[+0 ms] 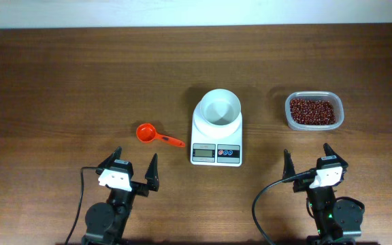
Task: Scoop and weigh 50g on scale
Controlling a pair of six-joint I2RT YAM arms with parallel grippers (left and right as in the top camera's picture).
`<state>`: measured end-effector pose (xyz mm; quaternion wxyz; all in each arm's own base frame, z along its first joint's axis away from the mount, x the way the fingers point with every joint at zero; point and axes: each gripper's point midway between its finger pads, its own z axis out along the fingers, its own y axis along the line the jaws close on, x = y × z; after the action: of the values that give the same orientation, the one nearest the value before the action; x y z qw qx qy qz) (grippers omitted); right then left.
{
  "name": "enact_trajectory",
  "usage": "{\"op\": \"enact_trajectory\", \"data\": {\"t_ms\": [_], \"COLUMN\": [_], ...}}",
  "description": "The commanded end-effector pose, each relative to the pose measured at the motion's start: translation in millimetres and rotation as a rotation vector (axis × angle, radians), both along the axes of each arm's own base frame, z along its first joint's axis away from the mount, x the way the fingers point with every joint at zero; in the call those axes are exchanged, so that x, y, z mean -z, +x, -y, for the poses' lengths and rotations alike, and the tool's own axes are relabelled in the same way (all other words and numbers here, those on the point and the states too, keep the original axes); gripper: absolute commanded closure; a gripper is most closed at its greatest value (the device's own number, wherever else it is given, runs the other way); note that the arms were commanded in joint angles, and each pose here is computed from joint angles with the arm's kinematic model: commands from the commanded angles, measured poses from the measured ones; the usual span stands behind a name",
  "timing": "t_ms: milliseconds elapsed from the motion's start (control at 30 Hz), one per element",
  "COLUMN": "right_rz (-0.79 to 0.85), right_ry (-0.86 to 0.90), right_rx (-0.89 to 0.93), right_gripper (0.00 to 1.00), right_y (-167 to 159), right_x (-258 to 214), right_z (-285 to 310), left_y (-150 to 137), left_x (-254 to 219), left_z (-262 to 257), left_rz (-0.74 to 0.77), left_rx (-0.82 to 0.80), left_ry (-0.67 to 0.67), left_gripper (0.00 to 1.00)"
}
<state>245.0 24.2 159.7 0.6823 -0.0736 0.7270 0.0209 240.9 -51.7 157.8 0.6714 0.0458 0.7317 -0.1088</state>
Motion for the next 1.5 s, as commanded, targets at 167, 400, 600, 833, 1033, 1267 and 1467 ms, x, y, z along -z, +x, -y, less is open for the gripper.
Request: {"op": "enact_trajectory", "data": {"t_ms": [167,400,600,833,1033,1267,1467], "right_rz": [-0.003,-0.003,-0.003,-0.003,-0.003,-0.003,-0.003], "right_ry": [0.007,0.007,0.007,0.007,0.007,0.007,0.007], "right_rx": [-0.004,-0.004,-0.004,-0.004,-0.004,-0.004,-0.004], "right_gripper": [0.01,0.01,0.01,0.01,0.01,0.01,0.01], "right_y": [-0.4,-0.4,-0.4,-0.4,-0.4,-0.4,-0.4], "right_x": [2.1,2.1,2.1,2.1,2.1,2.1,2.1], "right_z": [-1.6,-1.6,-1.6,-1.6,-1.6,-1.6,-1.6], "left_y": [-0.3,-0.1,-3.1,-7.4,-10.9,-15.9,-14.0], "left_x": [1.2,-10.6,-33.6,-55.0,-60.0,-77.9,-80.6], "left_z": [-0.5,-0.4,-0.8,0.2,0.2,-0.8,-0.5], "left_rz": [-0.004,0.037,0.084,0.125,0.107,0.137,0.14], "left_rx": [-0.005,-0.005,-0.004,0.007,0.011,0.011,0.01], "left_ry": [-0.004,-0.012,-0.021,-0.029,-0.021,-0.008,-0.009], "left_gripper": [0.01,0.01,0.01,0.01,0.01,0.01,0.01]}}
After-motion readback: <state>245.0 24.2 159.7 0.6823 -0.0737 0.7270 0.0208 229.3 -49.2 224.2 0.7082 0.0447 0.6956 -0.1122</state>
